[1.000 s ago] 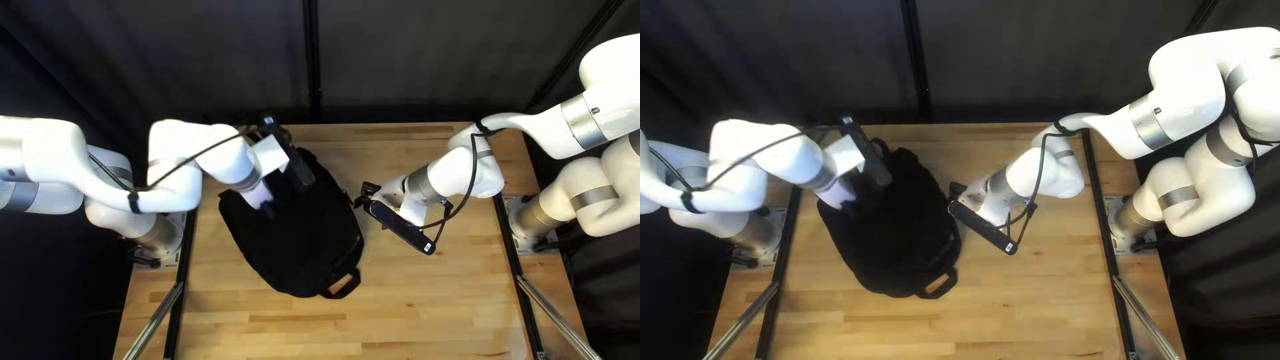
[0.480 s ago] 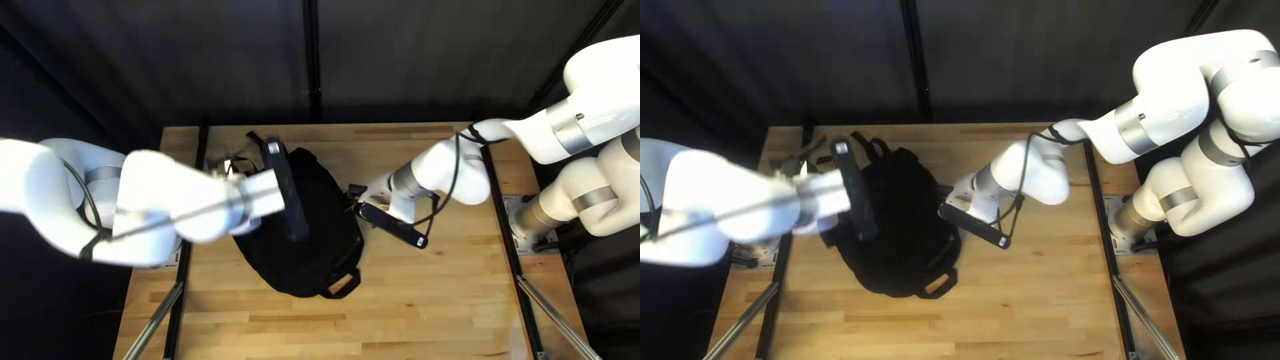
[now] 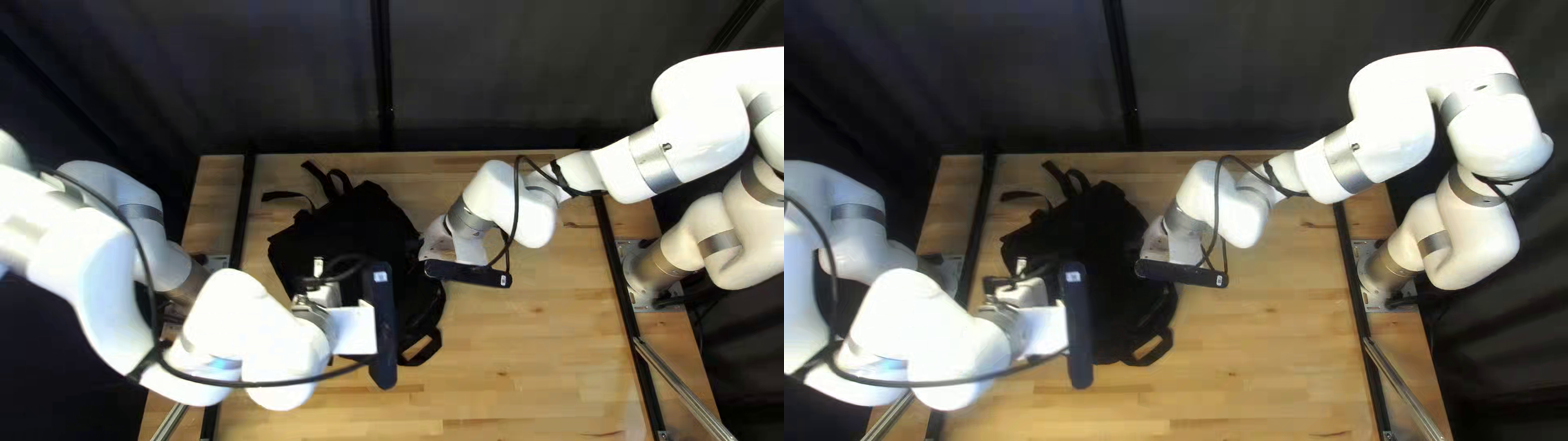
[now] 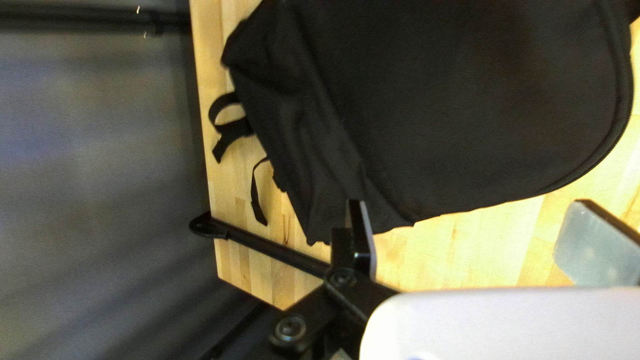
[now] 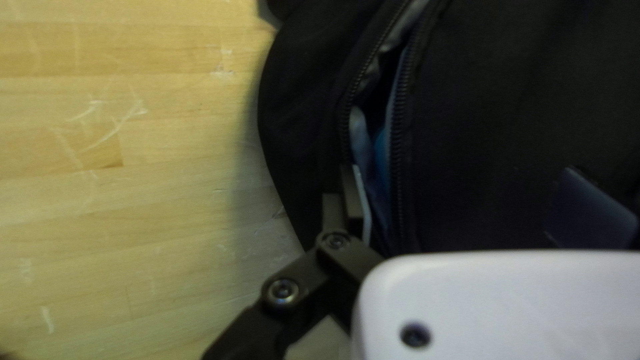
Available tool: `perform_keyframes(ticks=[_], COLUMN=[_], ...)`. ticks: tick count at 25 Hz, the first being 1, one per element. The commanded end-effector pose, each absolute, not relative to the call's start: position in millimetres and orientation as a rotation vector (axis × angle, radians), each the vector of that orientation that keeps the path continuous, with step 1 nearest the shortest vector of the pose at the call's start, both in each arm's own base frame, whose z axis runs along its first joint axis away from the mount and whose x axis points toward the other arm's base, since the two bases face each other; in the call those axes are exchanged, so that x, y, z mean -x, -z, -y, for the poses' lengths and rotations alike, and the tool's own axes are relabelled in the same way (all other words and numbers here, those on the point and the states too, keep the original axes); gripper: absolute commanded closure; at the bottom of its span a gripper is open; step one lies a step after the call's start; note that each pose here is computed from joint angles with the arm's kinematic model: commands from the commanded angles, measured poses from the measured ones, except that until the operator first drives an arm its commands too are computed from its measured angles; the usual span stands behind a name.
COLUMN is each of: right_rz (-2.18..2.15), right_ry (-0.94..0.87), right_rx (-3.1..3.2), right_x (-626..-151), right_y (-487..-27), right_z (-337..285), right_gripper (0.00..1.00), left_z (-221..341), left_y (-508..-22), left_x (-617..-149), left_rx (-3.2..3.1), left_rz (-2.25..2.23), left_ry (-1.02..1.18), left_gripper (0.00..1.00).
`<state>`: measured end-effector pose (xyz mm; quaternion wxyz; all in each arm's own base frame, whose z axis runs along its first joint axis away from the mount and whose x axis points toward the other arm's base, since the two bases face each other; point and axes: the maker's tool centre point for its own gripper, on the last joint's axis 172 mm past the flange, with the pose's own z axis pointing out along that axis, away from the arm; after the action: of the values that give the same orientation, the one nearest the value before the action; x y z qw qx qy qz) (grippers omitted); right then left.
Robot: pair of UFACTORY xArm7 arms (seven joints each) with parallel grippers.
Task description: Remove a lunch box from a kids backpack
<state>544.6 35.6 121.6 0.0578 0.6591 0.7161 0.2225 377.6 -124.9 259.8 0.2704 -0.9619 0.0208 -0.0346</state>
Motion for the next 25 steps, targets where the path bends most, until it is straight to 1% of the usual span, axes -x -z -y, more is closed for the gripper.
perform_keyframes(ticks=[1,2,3,4,5,6,7,8,15,19,25], right_rz=[-2.182,-2.185,-2.188,-2.194,-2.196,-2.199,-2.198,-2.197,-2.084,-1.946,-1.759], right_ry=[-0.671,-0.670,-0.668,-0.662,-0.660,-0.657,-0.655,-0.652,-0.593,-0.526,-0.448], right_rx=[-2.001,-2.000,-2.000,-2.000,-2.001,-2.001,-2.001,-2.001,-2.026,-2.105,-2.209], right_x=[-541,-541,-542,-544,-544,-546,-547,-547,-544,-538,-515], right_y=[-111,-110,-109,-106,-105,-102,-100,-100,-108,-114,-122], right_z=[-33,-33,-33,-32,-31,-28,-27,-26,-26,-32,-42], right_gripper=[0.00,0.00,0.12,0.17,0.61,0.93,0.94,1.00,1.00,1.00,1.00], left_z=[130,130,131,131,131,131,130,130,130,130,128], left_y=[-245,-244,-243,-242,-243,-243,-243,-243,-246,-246,-247], left_x=[-385,-386,-386,-386,-386,-385,-384,-384,-382,-382,-381], left_rx=[2.613,2.617,2.622,2.626,2.628,2.632,2.634,2.636,2.634,2.633,2.632], left_rz=[-0.099,-0.103,-0.110,-0.115,-0.117,-0.122,-0.124,-0.126,-0.128,-0.128,-0.128], left_ry=[0.105,0.107,0.112,0.116,0.118,0.122,0.124,0.127,0.130,0.128,0.125], left_gripper=[0.00,0.00,0.00,0.00,0.00,0.00,0.00,0.00,0.00,0.00,0.00])
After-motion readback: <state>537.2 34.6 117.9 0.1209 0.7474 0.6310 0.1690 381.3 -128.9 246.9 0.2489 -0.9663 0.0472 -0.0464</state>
